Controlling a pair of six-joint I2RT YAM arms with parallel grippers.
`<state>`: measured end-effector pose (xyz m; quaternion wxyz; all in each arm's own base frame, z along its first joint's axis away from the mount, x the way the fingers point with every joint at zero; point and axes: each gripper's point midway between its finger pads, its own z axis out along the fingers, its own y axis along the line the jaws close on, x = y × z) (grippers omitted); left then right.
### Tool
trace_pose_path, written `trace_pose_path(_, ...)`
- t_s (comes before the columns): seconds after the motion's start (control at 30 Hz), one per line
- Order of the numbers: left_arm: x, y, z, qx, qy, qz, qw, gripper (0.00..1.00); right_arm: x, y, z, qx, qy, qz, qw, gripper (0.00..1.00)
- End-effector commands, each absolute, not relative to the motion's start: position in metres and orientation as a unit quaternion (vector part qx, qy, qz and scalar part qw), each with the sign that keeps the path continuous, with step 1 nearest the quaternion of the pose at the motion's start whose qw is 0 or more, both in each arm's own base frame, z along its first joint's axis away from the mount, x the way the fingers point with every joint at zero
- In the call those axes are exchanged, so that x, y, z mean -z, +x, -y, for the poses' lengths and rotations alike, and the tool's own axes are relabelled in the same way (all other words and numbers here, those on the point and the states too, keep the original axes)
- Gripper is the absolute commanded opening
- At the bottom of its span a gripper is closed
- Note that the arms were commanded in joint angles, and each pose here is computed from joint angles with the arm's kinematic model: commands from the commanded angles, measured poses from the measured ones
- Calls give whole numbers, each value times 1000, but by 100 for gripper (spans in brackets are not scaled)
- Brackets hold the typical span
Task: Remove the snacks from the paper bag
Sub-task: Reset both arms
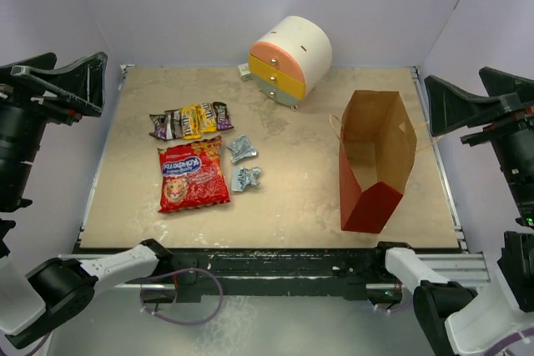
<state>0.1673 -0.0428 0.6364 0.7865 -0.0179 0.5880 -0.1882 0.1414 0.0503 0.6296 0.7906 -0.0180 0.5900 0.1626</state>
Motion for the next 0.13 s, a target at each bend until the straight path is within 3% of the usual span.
trace_pose_path(0.0,-622,191,48,144,-16,-615,775,99,-628,164,-42,-158,7,-596,787,100)
trace_pose_path(0.1,-618,195,48,138,-17,-620,772,99,-623,169,-43,-158,6,-602,783,99)
